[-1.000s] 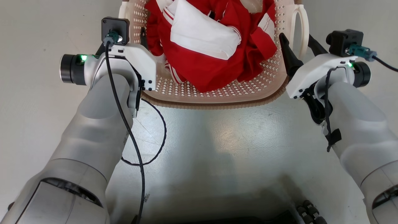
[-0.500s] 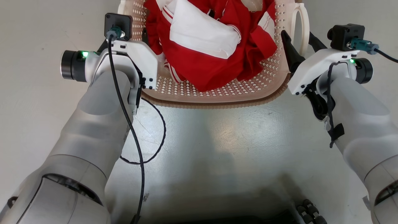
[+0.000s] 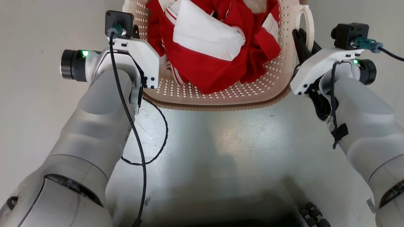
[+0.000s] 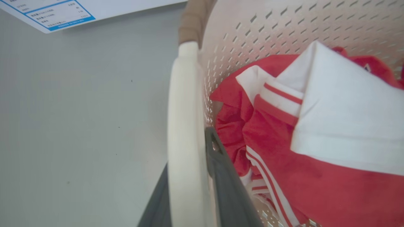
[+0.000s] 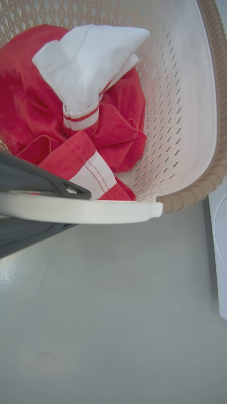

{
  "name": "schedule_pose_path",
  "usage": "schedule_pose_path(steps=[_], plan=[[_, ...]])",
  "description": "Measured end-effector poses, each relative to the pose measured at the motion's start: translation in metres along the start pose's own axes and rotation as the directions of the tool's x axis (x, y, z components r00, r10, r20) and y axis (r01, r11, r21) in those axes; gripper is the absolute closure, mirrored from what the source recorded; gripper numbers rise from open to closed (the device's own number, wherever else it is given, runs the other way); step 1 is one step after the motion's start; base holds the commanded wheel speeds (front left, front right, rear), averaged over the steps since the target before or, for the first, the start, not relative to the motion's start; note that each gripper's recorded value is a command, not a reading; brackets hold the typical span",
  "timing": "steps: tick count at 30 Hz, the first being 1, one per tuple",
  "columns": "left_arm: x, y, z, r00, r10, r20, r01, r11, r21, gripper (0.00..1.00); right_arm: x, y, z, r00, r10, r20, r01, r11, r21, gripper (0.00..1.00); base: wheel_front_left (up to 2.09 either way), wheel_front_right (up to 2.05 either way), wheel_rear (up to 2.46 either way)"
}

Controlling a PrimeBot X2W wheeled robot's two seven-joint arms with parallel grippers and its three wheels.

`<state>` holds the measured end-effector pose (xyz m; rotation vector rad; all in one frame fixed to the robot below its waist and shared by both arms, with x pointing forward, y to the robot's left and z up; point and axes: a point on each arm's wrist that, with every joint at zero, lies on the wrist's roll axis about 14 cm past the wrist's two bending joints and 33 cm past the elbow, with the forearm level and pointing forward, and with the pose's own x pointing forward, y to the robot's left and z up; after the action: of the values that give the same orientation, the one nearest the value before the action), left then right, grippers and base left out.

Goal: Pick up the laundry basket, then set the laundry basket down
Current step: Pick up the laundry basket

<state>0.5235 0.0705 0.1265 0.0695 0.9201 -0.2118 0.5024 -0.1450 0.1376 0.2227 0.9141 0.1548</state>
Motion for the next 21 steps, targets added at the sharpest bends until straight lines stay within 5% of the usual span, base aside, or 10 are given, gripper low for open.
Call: schedule_pose_path(steps=[21], plan=[[-0.069,-0.004,0.020,1.000,-0.008,-0.007,0.008,1.000,-0.022,1.00,-0.054,0.025,0.018,0.998,0.007,-0.056,-0.009,0.999,-0.050,1.00,0.00,0.00,0.00]])
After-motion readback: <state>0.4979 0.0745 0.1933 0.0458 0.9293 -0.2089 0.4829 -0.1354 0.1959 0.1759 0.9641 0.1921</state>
